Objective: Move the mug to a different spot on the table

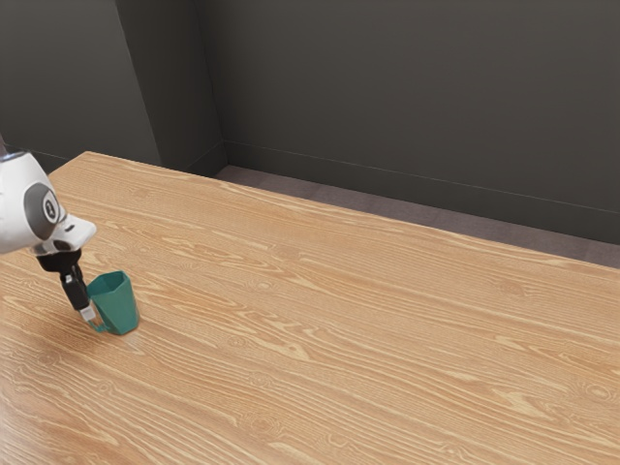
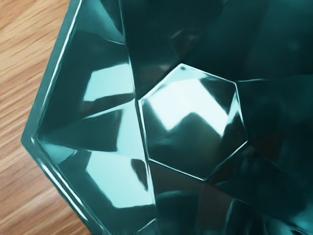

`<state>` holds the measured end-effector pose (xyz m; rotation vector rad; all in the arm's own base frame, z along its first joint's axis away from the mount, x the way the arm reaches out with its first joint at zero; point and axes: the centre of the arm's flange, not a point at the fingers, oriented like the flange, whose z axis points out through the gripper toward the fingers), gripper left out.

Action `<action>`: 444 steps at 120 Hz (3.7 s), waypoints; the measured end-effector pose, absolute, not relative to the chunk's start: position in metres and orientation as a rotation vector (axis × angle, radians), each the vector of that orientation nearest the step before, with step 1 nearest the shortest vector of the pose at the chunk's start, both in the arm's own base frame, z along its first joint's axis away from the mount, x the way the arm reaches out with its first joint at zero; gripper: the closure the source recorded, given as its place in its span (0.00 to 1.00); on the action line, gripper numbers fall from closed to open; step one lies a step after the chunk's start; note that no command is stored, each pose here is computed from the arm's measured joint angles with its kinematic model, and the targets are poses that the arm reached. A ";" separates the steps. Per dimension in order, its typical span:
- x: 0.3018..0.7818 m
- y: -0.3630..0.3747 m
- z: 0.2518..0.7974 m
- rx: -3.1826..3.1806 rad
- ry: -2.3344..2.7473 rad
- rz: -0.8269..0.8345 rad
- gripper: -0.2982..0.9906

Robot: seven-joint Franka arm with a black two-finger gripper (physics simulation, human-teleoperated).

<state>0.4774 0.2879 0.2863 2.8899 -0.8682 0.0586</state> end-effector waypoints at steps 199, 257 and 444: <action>0.499 0.239 0.330 2.775 -0.866 0.448 0.75; 0.501 0.141 0.304 2.499 -1.146 0.663 0.75; 0.509 0.140 0.278 2.306 -1.572 0.789 0.26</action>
